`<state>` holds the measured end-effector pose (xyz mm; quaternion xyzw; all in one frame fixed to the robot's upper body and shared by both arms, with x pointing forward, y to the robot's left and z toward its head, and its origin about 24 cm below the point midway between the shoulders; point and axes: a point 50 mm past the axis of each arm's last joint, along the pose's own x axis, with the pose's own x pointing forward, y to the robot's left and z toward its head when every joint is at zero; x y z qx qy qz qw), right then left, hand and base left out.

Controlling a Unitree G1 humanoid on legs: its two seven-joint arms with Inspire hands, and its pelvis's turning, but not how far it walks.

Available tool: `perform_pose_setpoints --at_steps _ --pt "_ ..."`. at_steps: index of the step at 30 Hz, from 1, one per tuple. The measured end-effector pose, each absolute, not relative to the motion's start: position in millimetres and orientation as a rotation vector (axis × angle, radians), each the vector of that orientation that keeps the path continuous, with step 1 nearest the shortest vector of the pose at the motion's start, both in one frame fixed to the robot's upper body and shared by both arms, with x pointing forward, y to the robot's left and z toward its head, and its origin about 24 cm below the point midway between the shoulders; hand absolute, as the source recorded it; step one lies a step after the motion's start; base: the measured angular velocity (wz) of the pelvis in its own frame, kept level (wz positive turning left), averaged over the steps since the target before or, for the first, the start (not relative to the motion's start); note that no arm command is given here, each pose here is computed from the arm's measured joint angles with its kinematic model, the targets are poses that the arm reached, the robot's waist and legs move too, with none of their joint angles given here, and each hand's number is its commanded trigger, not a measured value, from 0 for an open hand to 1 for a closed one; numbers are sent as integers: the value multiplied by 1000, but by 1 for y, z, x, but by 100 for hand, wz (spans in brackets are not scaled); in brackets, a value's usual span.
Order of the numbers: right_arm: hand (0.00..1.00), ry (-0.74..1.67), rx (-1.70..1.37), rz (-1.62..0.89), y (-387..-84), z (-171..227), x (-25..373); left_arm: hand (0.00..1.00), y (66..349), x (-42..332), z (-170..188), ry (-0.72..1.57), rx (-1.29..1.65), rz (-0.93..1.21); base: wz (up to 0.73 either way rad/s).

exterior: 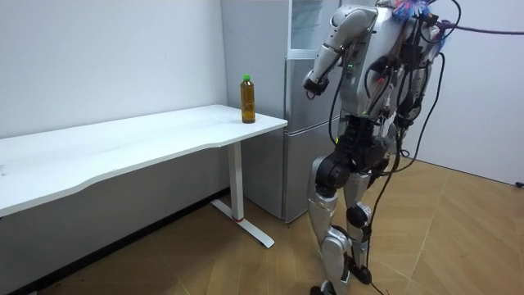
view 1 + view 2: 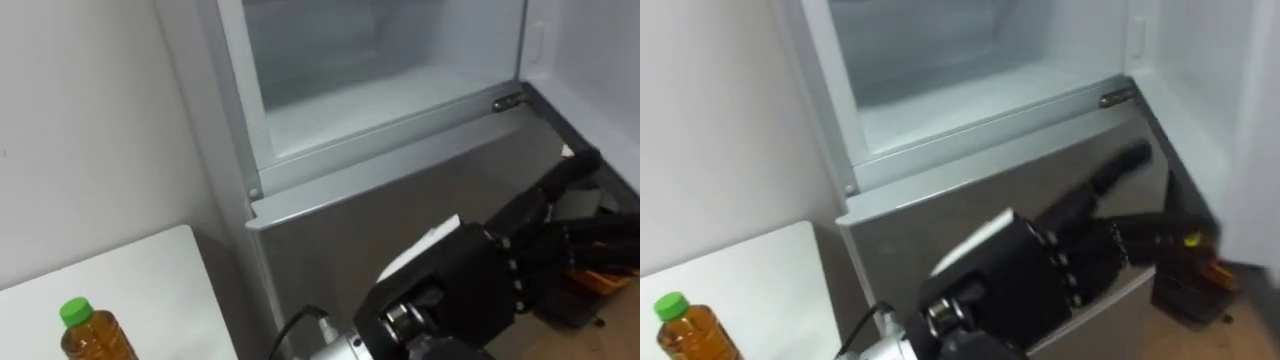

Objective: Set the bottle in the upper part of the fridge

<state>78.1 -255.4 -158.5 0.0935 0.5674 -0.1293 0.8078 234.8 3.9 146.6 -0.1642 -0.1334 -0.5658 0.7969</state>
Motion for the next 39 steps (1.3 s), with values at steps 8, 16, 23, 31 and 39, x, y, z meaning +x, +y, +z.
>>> perform_pose_setpoints --at_steps 8,16,23,31,39 --pt "0 1209 206 -276 -255 -158 79 0 5 235 143 -267 -317 -1224 -6" --pt "0 1213 202 -276 -255 -159 79 0 4 235 141 -256 -254 -1232 -3" --pt "0 1222 181 -278 -253 -159 78 0 4 238 144 -283 -185 -1219 3" --pt "0 1236 172 -300 -252 -161 74 0 13 238 164 -402 -80 -1148 14" --pt "0 1246 166 -309 -248 -164 61 0 50 240 196 -600 102 -875 17"
